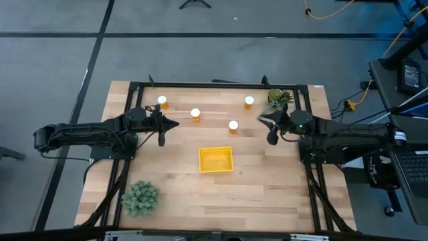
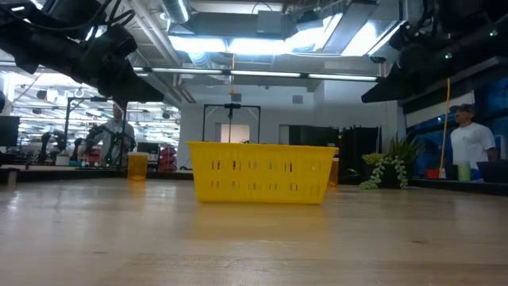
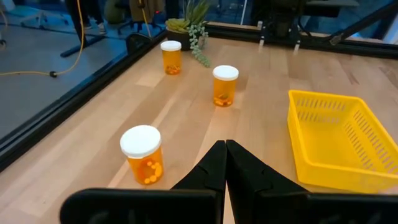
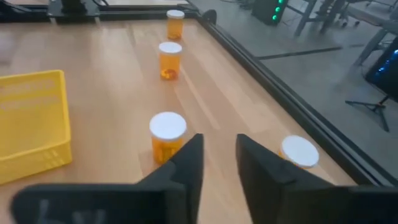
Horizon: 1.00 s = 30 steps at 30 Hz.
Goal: Pick and place pill bottles into a basket
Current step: Put the orange pill bottle into the yellow bin
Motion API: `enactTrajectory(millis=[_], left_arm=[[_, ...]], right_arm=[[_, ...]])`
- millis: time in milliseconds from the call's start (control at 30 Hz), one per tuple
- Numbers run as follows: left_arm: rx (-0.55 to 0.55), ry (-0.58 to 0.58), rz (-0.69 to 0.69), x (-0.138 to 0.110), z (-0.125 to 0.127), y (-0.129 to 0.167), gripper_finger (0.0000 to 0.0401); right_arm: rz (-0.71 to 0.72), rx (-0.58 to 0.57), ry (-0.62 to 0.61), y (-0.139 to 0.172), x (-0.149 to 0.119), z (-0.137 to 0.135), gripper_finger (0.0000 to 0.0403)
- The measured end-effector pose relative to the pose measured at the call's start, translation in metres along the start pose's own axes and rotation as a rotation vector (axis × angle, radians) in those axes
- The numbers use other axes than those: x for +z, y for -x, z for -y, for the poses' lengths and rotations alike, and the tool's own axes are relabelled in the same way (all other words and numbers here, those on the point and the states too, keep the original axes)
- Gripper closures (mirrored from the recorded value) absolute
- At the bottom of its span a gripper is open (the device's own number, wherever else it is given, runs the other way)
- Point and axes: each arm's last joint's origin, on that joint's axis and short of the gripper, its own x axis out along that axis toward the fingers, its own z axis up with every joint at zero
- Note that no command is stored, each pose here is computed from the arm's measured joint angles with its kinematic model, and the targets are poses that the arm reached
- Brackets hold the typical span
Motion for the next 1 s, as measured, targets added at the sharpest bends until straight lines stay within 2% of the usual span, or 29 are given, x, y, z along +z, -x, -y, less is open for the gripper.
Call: enactTrajectory(millis=[300,433,700,867,1000], left_arm=[[0.001,-0.001,0.004,0.000,0.000,0.000,0.0397],[0.001,-0.001,0.004,0.000,0.000,0.000,0.0397],[0.009,-0.001,0.004,0.000,0.000,0.000,0.0397],[0.048,0.000,0.006,0.000,-0.001,0.000,0.0397],[0.075,0.000,0.007,0.000,-0.002,0.000,0.0397]], right_arm=[[-0.006,-0.016,-0.032,-0.003,0.000,0.000,0.0153],[-0.013,-0.025,-0.006,-0.005,-0.001,0.002,0.0109],[-0.047,-0.056,-0.113,-0.009,-0.005,0.006,0.0095],[-0.101,-0.080,-0.148,-0.017,-0.023,0.007,0.0095],[-0.030,-0.096,-0.186,-0.025,-0.035,0.008,0.0095]])
